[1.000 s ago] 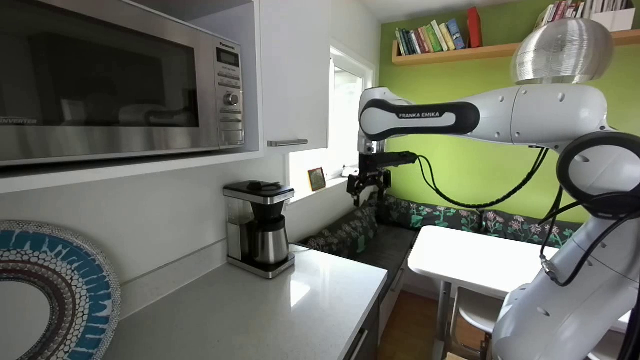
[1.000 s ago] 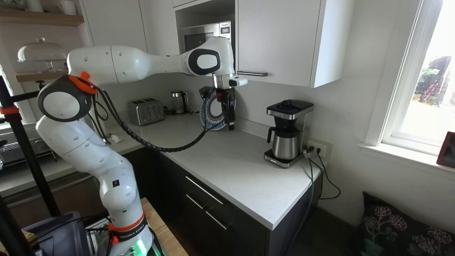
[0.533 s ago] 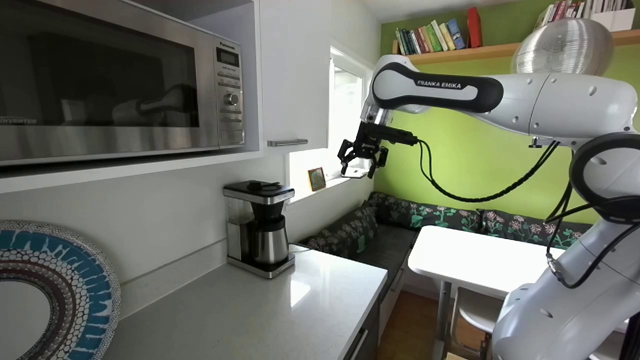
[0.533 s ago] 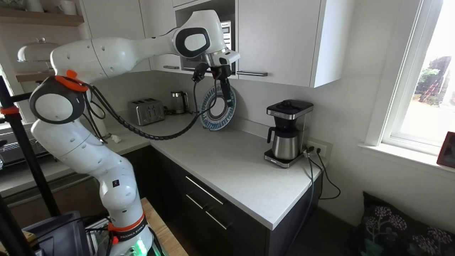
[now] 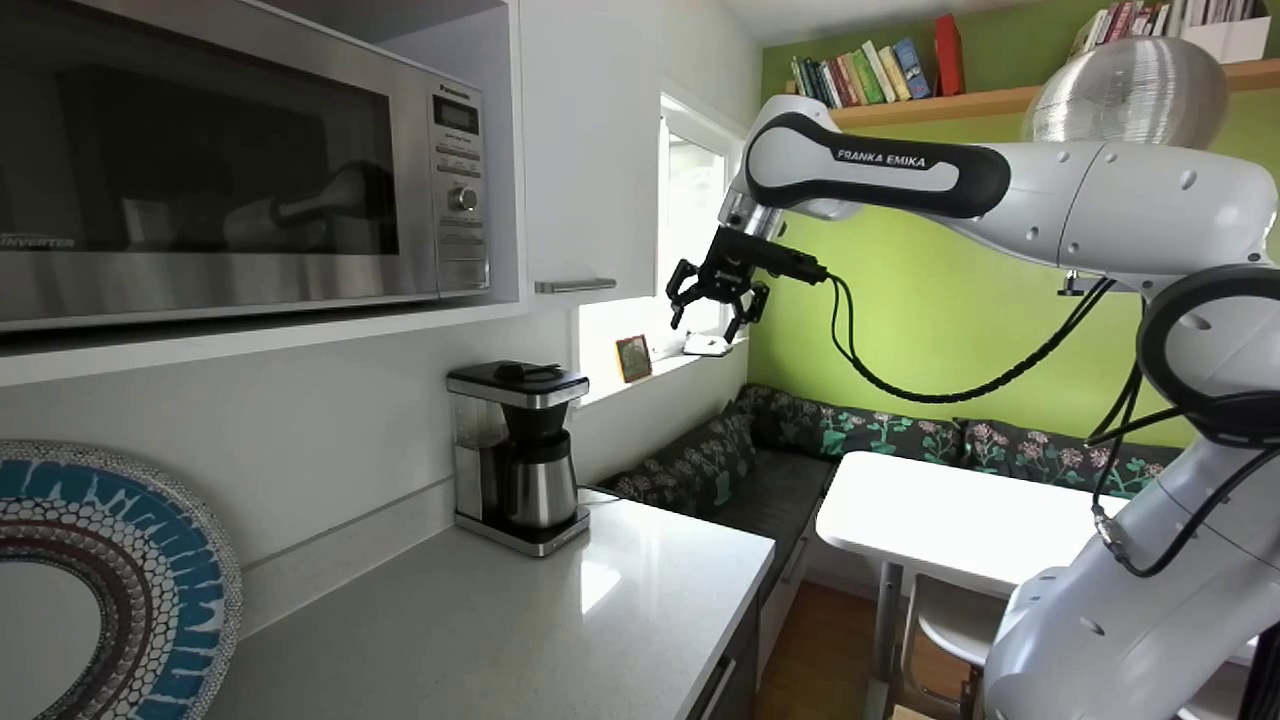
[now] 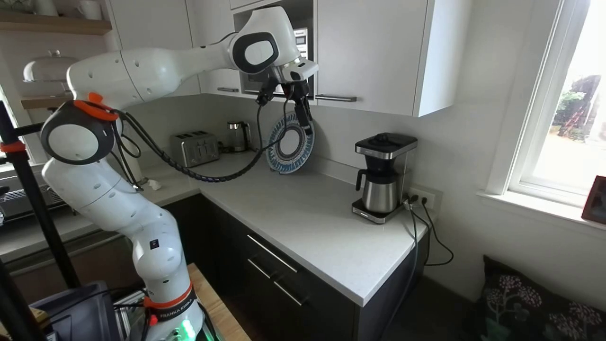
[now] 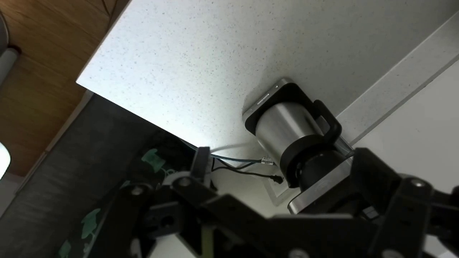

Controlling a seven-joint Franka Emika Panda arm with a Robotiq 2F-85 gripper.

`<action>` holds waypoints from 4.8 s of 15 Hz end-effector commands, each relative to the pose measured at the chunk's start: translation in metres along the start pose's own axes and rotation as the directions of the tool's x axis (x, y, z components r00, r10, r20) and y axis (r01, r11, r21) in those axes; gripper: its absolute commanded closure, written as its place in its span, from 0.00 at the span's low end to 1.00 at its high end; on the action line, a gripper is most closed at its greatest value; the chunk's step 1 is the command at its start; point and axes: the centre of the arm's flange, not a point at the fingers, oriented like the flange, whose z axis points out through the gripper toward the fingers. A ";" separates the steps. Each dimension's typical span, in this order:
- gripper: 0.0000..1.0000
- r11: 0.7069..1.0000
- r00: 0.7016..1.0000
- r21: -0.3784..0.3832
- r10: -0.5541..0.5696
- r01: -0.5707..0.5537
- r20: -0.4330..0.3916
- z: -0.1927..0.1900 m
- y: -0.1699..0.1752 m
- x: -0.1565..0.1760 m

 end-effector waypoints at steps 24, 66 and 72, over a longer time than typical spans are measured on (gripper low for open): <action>0.00 0.773 0.917 0.494 0.327 -0.399 0.229 0.025 -0.108 0.045; 0.00 0.963 0.964 0.207 -0.207 0.171 0.165 0.013 0.093 0.055; 0.00 0.961 0.963 0.166 -0.243 0.222 0.117 -0.006 0.146 0.064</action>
